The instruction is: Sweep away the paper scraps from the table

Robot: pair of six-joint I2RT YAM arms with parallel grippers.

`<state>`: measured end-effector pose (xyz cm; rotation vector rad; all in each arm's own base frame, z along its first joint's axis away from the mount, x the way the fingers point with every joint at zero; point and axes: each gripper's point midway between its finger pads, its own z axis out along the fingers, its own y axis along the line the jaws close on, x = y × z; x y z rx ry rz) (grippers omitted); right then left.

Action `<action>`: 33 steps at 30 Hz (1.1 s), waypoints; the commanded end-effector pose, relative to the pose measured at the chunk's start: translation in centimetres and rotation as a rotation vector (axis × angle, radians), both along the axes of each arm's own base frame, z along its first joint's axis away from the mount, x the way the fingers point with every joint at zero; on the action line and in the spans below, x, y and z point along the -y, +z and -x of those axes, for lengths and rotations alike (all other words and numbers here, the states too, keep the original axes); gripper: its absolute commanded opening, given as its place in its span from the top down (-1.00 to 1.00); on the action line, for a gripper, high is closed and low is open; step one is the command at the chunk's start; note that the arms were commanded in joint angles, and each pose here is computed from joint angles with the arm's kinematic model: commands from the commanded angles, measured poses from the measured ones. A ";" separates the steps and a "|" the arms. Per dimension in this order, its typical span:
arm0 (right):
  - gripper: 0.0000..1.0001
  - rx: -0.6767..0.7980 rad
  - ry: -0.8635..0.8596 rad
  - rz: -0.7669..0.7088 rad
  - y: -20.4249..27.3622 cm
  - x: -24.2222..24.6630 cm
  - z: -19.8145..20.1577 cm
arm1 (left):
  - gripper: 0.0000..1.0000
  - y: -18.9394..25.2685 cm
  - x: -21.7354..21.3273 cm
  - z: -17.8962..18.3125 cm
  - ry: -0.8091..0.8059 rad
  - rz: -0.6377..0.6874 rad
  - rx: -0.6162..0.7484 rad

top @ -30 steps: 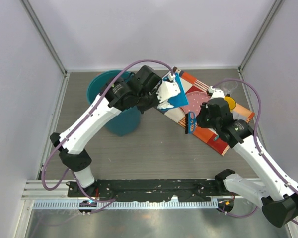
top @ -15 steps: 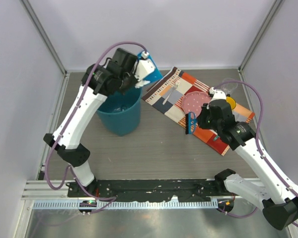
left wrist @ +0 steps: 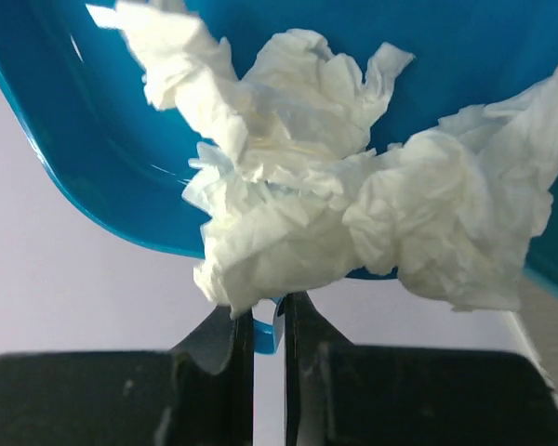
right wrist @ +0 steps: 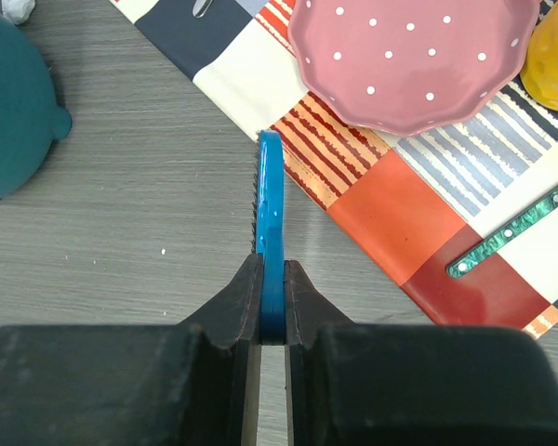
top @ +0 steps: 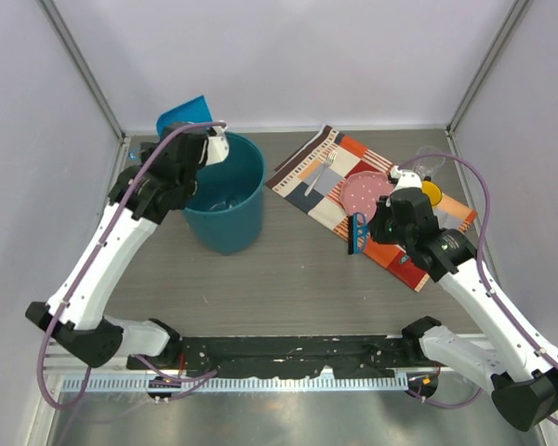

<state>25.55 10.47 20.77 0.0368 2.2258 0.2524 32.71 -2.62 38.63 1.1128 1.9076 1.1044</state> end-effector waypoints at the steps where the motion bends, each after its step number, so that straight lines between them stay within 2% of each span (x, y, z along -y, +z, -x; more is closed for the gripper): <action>1: 0.98 0.041 0.012 -0.014 1.0 -0.2 -0.5 | 1.00 5.2 -2.2 0.1 0.071 -0.195 0.175; 5: 0.99 0.048 0.013 -0.018 1.1 -0.2 -0.4 | 1.00 4.4 -2.7 -0.1 0.082 -0.367 0.129; 6: 0.99 0.047 0.013 -0.017 1.1 -0.2 -0.4 | 1.00 4.8 -2.6 -0.4 0.091 -0.369 0.165; 8: 0.99 0.049 0.013 -0.016 1.0 -0.1 -0.3 | 1.00 4.5 -2.5 -0.7 0.093 -0.453 0.149; 9: 0.98 0.054 0.011 -0.019 1.2 -0.1 -0.2 | 1.00 5.4 -2.4 -0.9 0.118 -0.434 0.210; 11: 0.99 0.056 0.012 -0.018 1.1 0.0 -0.1 | 1.00 5.6 -2.3 -1.0 0.131 -0.476 0.223; 12: 0.99 0.061 0.009 -0.019 1.2 0.0 -0.1 | 1.00 6.5 -2.3 -1.1 0.125 -0.537 0.221; 14: 0.99 0.061 0.009 -0.017 1.2 0.1 -0.1 | 1.00 7.8 -2.1 -1.1 0.143 -0.544 0.327; 16: 0.99 0.058 0.008 -0.013 1.0 0.2 0.0 | 1.00 8.4 -1.8 -1.0 0.144 -0.626 0.350; 18: 0.99 0.056 0.011 -0.013 0.8 0.1 0.1 | 1.00 8.3 -1.7 -1.1 0.136 -0.648 0.347; 24: 0.98 0.056 0.010 -0.018 0.6 0.1 0.1 | 1.00 9.6 -2.2 -0.9 0.171 -0.540 0.373; 25: 0.98 0.055 0.011 -0.016 0.5 0.1 0.1 | 1.00 9.7 -2.4 -0.7 0.189 -0.452 0.416; 26: 0.99 0.062 0.008 -0.016 0.7 0.2 0.1 | 1.00 8.6 -2.0 -1.2 0.157 -0.475 0.332; 27: 0.99 0.064 0.005 -0.015 0.8 0.3 0.1 | 1.00 10.3 -2.0 -0.7 0.155 -0.376 0.376; 28: 0.99 0.070 0.000 -0.014 1.0 0.4 0.0 | 1.00 9.7 -1.7 -0.8 0.119 -0.349 0.325; 29: 0.99 0.077 0.001 -0.016 1.2 0.4 0.0 | 1.00 6.6 -1.2 -0.7 0.098 -0.276 0.225; 30: 0.99 0.080 0.001 -0.017 1.4 0.3 0.0 | 1.00 8.2 -0.3 -0.1 0.039 -0.183 0.234; 31: 0.99 0.087 -0.004 -0.021 1.7 0.3 -0.1 | 1.00 7.6 0.3 0.3 0.012 -0.139 0.198; 32: 0.99 0.094 -0.008 -0.023 2.0 0.4 -0.1 | 1.00 6.2 1.8 0.2 0.008 -0.026 0.180; 33: 0.99 0.098 -0.012 -0.024 2.1 0.4 -0.1 | 1.00 5.9 1.7 1.9 -0.024 -0.028 0.099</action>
